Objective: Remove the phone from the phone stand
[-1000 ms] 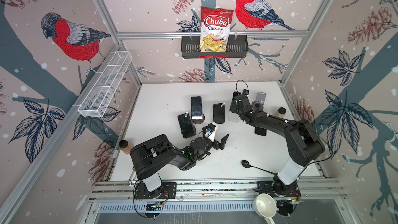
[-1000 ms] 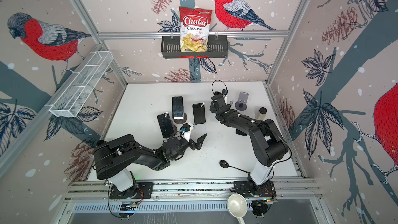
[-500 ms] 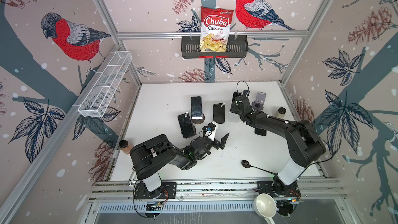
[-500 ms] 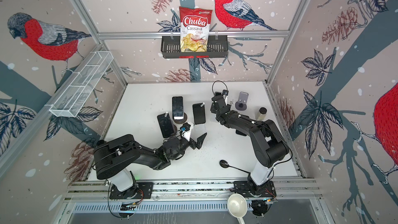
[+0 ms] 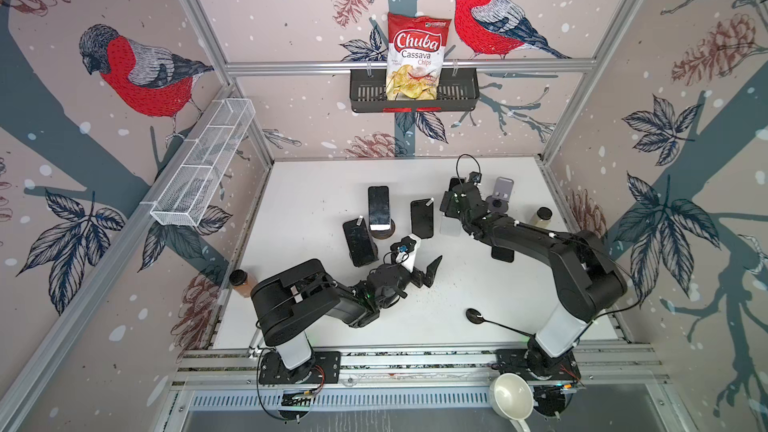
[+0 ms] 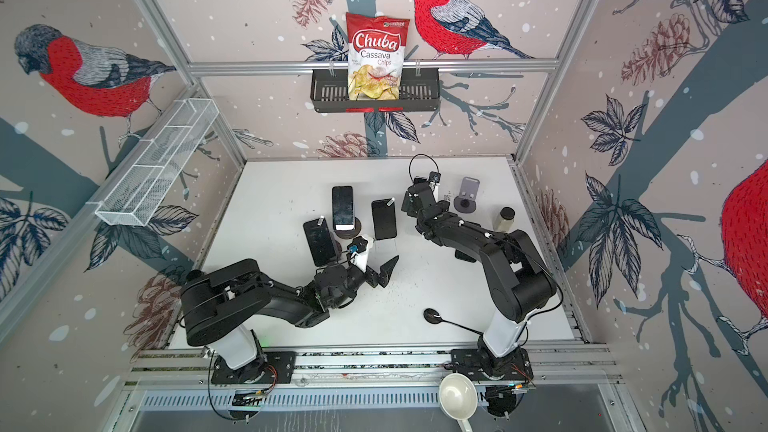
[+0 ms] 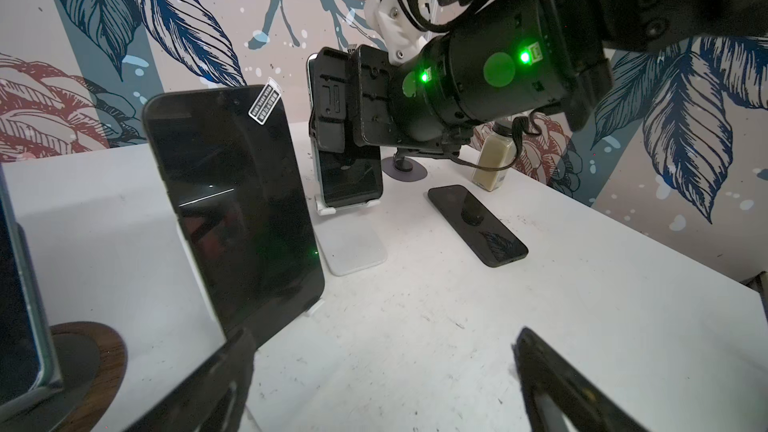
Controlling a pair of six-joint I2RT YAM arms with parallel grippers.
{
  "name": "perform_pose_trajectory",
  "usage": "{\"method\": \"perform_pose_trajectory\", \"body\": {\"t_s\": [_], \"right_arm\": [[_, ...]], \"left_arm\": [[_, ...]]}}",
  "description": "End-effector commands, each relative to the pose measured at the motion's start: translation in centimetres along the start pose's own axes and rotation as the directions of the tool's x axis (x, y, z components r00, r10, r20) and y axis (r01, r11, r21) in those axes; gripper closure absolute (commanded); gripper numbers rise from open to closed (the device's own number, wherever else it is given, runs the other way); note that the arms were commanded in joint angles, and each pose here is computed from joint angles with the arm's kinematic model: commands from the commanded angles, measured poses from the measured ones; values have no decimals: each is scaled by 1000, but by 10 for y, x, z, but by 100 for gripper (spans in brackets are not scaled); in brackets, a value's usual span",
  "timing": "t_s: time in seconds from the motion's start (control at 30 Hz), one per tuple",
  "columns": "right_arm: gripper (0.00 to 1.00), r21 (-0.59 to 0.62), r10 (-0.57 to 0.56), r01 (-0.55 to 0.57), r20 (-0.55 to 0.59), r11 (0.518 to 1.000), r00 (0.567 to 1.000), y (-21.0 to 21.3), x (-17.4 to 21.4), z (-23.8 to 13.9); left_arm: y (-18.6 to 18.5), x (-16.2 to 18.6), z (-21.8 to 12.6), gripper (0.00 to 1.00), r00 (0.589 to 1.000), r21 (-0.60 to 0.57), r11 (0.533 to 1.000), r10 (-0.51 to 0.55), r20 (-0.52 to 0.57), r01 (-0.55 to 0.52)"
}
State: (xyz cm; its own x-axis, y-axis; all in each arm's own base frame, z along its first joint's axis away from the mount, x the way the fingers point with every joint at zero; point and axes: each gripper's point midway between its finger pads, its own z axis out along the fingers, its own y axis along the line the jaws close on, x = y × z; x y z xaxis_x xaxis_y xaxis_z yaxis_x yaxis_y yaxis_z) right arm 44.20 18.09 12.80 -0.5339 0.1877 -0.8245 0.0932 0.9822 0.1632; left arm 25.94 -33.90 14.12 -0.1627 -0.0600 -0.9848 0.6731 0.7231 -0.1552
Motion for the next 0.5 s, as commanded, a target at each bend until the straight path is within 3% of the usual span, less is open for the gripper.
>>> {"method": "perform_pose_trajectory", "body": {"t_s": [0.0,0.23,0.47], "right_arm": [[1,8,26,-26,37,1000,999,3,-12,3],[0,32,26,-27,44,999,999,3,-15,8],[12,42,29,-32,59,999,998,2,-18,6]], "left_arm": [[-1,-4,0,4,1000,6,1000,1,17,-1],[0,-3,0,4,1000,4,1000,3,16,-3],[0,-2,0,4,1000,6,1000,2,18,-2]]}}
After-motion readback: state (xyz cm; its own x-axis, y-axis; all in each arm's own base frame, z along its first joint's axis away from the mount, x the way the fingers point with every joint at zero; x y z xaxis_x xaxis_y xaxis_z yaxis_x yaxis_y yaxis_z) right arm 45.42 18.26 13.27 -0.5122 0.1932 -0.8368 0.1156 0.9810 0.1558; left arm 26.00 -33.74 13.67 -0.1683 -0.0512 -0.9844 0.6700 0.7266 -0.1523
